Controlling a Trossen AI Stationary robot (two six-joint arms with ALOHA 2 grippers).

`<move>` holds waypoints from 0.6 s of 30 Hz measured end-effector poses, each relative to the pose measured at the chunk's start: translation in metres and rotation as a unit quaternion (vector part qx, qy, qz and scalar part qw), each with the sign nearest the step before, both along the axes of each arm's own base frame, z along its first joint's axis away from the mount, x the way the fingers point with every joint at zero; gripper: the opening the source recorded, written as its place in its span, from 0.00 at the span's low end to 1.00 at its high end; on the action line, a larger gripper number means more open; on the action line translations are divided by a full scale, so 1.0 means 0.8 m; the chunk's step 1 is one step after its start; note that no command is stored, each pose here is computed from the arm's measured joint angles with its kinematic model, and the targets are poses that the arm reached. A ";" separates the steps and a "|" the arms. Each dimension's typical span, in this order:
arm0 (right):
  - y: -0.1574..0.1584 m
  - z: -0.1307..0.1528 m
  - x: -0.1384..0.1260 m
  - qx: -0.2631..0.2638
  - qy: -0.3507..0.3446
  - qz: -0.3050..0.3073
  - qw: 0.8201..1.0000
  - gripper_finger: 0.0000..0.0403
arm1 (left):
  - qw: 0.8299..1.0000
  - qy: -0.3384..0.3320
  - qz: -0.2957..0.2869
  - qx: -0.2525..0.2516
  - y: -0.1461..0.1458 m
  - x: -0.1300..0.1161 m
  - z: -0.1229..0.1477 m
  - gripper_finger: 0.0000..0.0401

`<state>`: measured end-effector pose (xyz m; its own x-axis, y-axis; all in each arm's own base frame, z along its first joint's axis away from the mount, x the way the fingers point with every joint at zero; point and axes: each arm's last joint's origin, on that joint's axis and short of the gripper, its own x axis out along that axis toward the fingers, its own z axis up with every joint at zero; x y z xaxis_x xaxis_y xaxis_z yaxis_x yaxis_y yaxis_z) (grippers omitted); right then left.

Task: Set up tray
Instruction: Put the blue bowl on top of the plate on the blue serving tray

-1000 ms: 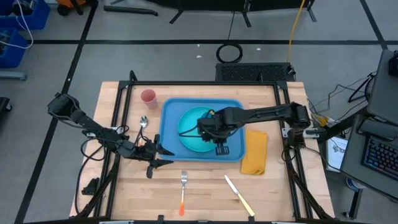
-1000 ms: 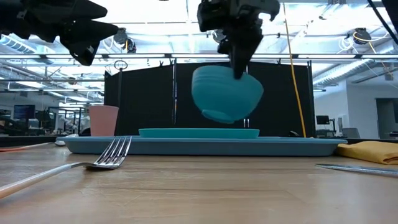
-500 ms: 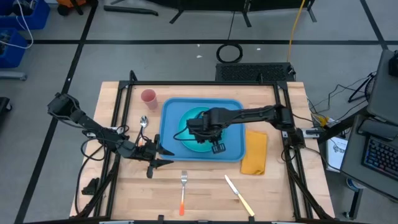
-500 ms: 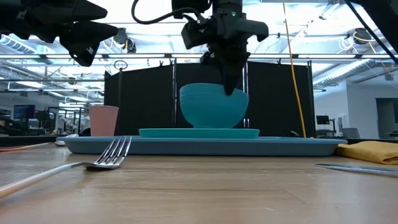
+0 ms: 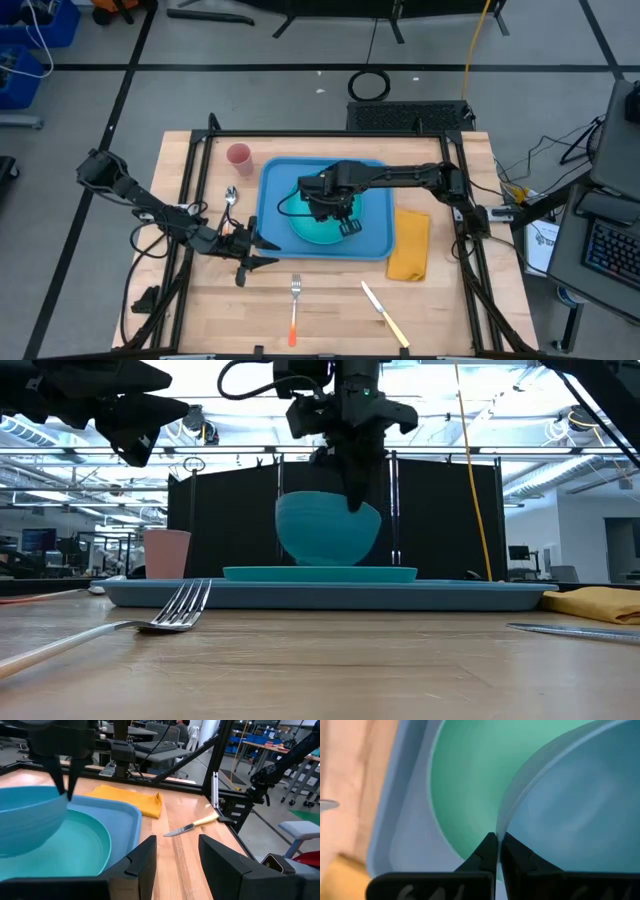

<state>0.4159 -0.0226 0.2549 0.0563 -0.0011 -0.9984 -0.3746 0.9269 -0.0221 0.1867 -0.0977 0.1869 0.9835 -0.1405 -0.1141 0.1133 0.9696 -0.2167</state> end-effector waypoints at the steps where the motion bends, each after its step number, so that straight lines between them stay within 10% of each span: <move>1: 0.000 -0.001 0.001 -0.001 0.000 0.002 1.000 0.00 | 1.000 0.000 0.000 0.000 0.000 0.000 0.000 0.37; 18: 0.005 -0.046 0.011 -0.016 0.060 0.031 0.998 0.00 | 1.000 0.002 -0.005 0.011 -0.001 -0.001 -0.001 0.37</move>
